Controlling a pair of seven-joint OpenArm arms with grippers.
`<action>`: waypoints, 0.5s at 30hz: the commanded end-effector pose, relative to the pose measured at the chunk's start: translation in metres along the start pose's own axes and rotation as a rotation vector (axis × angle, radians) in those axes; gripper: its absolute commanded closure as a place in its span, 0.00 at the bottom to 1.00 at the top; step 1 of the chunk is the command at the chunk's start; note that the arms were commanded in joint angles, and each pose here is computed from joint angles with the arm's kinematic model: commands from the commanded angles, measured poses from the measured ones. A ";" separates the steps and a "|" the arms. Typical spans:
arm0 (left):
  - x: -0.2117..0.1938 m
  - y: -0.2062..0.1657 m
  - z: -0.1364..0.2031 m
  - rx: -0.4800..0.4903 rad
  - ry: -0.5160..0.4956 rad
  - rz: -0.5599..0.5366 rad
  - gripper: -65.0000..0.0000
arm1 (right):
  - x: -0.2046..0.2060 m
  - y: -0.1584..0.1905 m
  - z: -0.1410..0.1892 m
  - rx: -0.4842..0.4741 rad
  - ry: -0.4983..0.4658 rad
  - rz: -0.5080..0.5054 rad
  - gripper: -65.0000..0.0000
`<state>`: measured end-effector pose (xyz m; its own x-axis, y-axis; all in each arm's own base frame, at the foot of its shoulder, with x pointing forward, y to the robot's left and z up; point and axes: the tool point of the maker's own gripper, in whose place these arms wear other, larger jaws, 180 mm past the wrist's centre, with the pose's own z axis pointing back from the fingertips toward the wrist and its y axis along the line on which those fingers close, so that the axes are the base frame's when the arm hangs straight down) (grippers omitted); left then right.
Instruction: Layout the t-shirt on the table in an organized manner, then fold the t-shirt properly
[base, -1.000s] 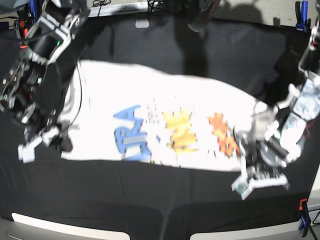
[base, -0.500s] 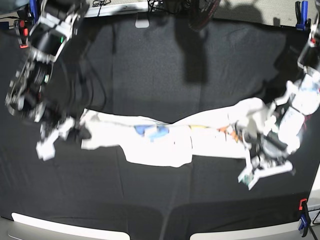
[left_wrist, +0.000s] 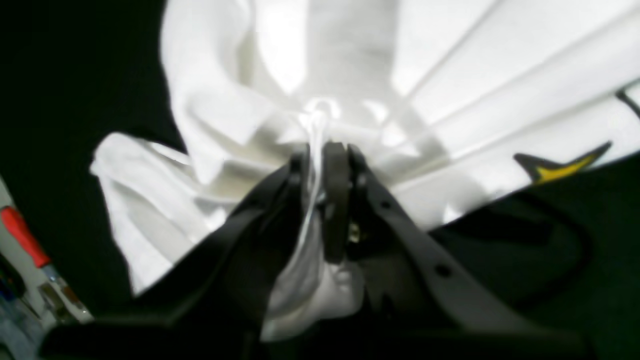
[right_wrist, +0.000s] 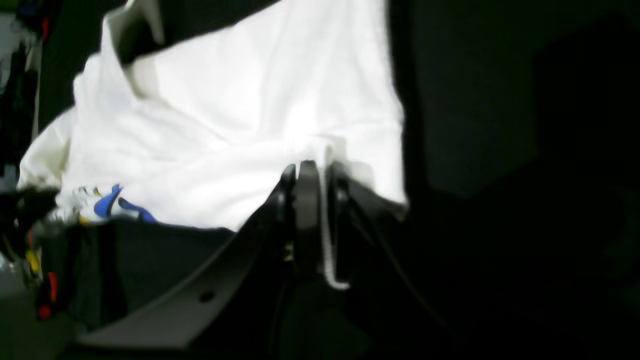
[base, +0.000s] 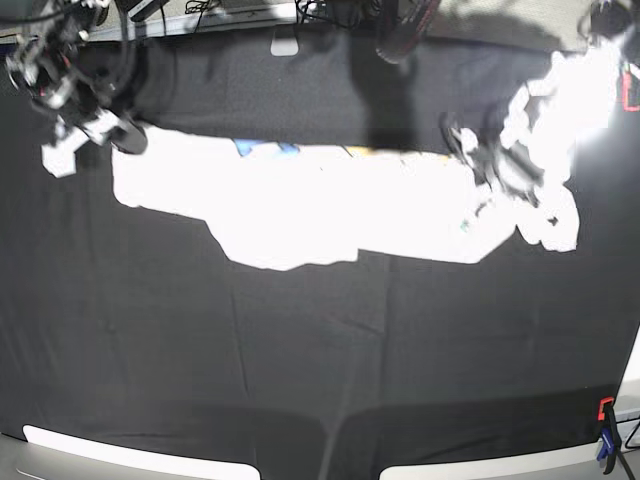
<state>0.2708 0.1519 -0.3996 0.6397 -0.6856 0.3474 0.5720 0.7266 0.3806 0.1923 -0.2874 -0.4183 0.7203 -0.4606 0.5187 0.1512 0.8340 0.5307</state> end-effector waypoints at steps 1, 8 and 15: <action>0.005 0.012 0.008 0.055 -0.023 -0.019 1.00 | 0.015 -0.015 0.016 -0.054 -0.022 0.033 1.00; 0.031 0.005 0.040 0.081 -0.147 -0.053 1.00 | 0.028 -0.018 0.036 -0.028 0.026 0.056 0.69; 0.038 0.004 0.047 0.077 -0.175 -0.052 1.00 | 0.058 -0.012 0.051 0.022 -0.039 0.082 0.45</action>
<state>0.2655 0.1224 -0.3551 0.5196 -0.7255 0.4513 0.5807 0.6873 0.4363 0.1897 -0.3310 -0.3755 0.7270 -0.4196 0.5435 0.1002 0.8479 0.5206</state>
